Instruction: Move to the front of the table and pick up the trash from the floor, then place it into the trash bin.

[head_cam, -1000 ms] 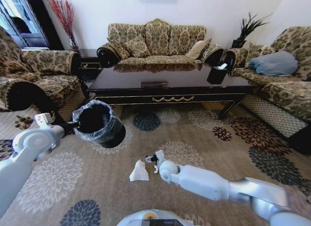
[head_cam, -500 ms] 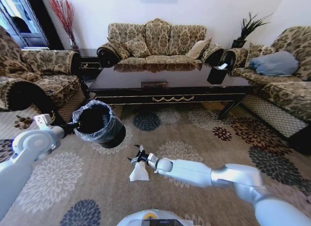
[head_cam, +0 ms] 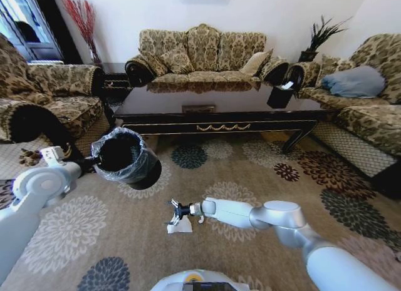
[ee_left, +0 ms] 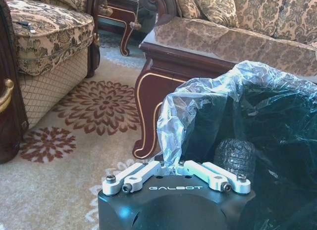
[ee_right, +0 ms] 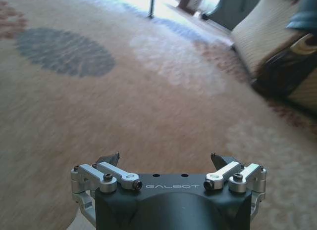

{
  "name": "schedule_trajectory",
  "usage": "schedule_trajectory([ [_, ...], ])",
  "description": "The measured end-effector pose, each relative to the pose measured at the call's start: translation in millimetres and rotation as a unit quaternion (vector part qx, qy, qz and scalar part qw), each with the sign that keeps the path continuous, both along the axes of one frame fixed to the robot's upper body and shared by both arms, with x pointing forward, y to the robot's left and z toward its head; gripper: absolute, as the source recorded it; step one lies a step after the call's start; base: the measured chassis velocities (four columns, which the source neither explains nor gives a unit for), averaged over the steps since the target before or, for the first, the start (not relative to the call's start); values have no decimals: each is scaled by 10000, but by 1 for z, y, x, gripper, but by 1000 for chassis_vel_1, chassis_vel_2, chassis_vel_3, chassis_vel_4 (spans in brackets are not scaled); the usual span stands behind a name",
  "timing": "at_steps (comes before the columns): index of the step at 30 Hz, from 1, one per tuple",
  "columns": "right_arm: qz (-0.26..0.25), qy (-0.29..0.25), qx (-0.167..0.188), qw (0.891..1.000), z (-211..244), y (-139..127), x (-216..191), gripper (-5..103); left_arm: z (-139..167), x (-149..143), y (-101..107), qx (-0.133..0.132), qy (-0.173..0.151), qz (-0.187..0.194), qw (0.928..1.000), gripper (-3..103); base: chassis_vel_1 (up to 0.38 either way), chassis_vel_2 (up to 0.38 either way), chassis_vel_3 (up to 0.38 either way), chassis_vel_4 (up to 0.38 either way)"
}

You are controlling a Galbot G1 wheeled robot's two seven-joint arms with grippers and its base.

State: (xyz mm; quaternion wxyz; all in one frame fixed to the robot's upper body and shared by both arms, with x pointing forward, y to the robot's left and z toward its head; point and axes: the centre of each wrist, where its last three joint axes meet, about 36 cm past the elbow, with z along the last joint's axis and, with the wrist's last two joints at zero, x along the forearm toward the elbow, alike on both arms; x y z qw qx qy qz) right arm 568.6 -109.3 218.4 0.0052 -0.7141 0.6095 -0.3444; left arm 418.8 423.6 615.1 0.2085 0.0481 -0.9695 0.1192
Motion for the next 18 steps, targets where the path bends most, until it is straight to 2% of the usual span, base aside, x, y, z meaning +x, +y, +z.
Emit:
schedule_trajectory([
  [4, 302, 30, -566, 9979, -2, -12, 18, 100, 0, 0, 0, -19, -19, -6, 10000, 3, 0, 0, 0, 0],
  [9, 427, -107, -656, 9969, 3, -1, 23, 100, -1, 0, 0, -50, -24, -3, 10000, 3, 0, 0, 0, 0],
  [14, 358, -236, -509, 9978, 2, 20, 18, 100, -1, 1, 0, -55, -34, 4, 10000, 3, 0, 0, 0, 0],
  [18, 616, -349, -717, 9949, -1, 25, 17, 100, 0, 1, 0, -52, -42, -10, 10000, 3, 0, 0, 0, 0],
])
